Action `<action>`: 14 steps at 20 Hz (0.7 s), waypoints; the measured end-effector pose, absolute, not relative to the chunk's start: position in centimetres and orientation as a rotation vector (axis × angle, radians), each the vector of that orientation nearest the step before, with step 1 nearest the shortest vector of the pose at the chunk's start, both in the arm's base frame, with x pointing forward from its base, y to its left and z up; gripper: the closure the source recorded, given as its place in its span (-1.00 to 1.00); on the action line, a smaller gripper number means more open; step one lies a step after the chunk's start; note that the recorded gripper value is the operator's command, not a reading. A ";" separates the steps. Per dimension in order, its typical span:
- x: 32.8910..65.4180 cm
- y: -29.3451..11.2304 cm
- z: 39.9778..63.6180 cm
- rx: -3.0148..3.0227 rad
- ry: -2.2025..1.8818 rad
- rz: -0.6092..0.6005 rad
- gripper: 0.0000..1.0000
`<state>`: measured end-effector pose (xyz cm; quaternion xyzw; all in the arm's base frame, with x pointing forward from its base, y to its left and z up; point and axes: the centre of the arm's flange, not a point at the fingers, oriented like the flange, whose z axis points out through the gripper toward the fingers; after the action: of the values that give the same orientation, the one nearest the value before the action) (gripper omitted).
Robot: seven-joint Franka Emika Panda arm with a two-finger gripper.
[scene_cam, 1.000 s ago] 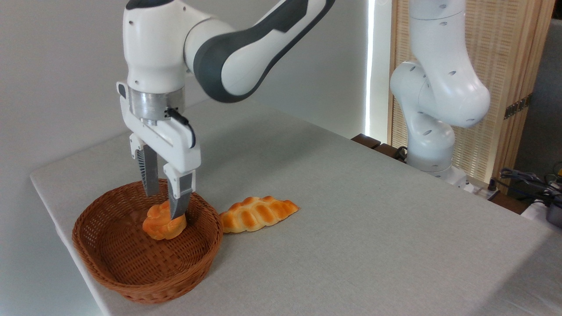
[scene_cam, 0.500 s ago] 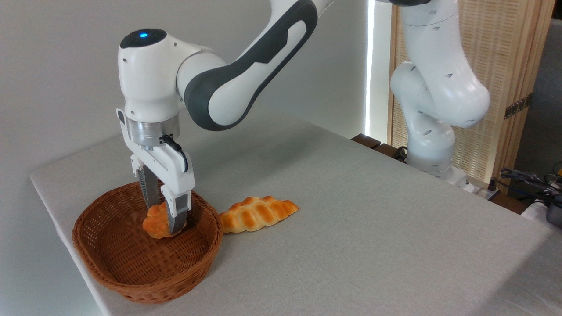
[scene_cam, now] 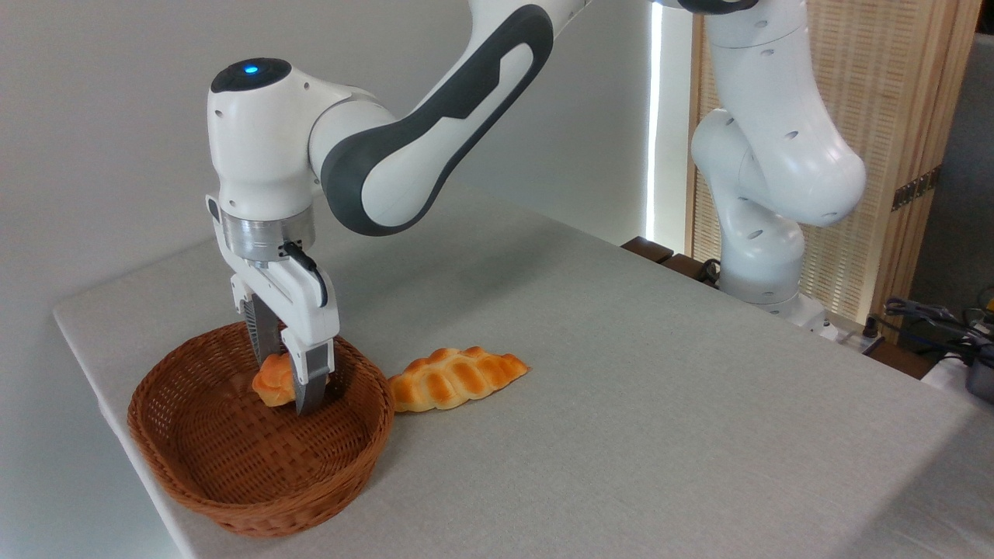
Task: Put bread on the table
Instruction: 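Close the gripper on the round bread roll inside the basket, then lift the bread roll up out of the wicker basket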
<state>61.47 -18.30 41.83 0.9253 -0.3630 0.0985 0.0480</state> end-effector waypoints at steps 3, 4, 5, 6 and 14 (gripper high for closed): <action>61.5 -18.3 41.9 2.822 -1.106 0.302 -0.02; 61.5 -18.3 41.9 2.822 -1.106 0.303 -0.02; 61.5 -18.3 41.9 2.822 -1.106 0.304 -0.03; 61.5 -18.3 41.9 2.822 -1.106 0.305 -0.03; 62.1 -17.2 43.9 2.833 -1.084 0.367 -0.07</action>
<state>62.14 -17.25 43.92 0.9264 -0.3544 0.1200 0.0432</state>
